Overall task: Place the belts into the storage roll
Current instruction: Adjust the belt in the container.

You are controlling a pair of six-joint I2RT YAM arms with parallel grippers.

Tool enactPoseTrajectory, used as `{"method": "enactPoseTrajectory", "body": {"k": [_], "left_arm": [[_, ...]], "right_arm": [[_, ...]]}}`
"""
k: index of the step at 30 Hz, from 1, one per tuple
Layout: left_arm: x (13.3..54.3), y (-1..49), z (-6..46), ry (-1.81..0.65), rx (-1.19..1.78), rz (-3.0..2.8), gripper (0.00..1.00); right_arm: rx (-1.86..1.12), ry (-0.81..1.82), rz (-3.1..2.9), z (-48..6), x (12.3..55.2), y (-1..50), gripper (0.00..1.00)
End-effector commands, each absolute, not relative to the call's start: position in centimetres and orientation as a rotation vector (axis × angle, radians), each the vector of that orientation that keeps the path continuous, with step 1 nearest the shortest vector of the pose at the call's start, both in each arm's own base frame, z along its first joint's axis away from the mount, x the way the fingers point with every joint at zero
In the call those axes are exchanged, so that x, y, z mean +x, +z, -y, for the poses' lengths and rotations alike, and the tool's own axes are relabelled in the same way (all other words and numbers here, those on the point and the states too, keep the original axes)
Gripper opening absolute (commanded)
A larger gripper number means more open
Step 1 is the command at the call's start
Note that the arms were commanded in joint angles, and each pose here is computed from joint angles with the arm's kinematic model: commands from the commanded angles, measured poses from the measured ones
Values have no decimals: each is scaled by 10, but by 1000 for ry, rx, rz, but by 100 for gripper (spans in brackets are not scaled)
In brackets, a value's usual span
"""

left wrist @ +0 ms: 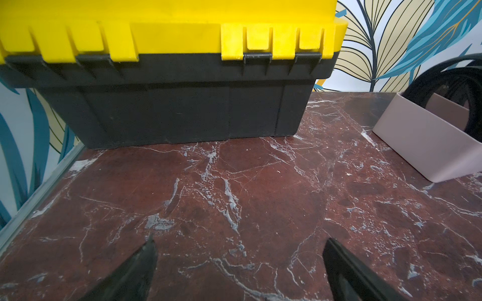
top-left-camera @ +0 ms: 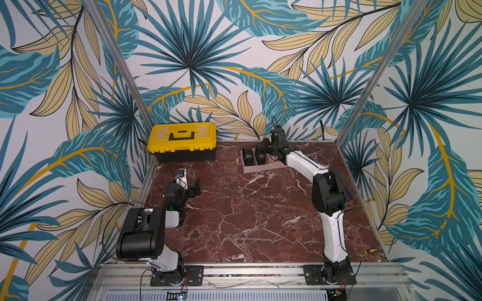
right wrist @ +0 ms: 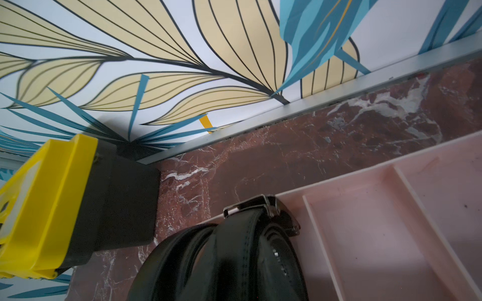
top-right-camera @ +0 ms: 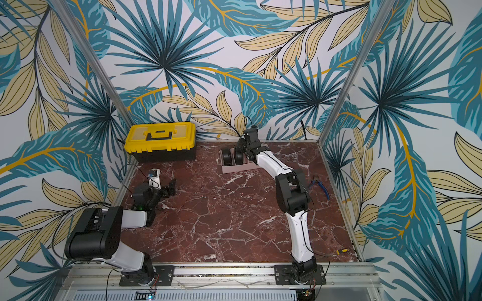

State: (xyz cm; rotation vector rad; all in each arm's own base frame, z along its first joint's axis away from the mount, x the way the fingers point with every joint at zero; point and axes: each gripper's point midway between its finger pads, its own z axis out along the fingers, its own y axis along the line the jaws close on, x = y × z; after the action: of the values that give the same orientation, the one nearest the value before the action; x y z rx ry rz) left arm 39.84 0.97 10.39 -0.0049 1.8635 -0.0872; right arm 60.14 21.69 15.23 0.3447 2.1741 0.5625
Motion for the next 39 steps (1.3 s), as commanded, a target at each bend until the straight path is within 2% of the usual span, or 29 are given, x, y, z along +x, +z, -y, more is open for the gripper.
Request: {"method": "enactPoseTrajectory", "body": {"k": [1,9,21,31,36,39], "left_arm": [[404,116,-9,-84,-2,-1824,99],[404,117,-10,-84,-2,-1823,100],[404,116,-9,-84,-2,-1824,100],[404,117,-10,-84,-2,-1823,100],[404,116,-9,-85,-2,-1824,100],[404,117,-9,-84,0,-1823,100]], "right_arm": [[395,366,-2452,-200,563,60,25],[409,366,-2460,-201,561,63,30],[305,467,-2271,-212,580,163,55],[246,461,-2161,-210,586,227,60],[132,404,-2075,-199,578,279,68],[38,238,-2011,-169,554,303,75]]}}
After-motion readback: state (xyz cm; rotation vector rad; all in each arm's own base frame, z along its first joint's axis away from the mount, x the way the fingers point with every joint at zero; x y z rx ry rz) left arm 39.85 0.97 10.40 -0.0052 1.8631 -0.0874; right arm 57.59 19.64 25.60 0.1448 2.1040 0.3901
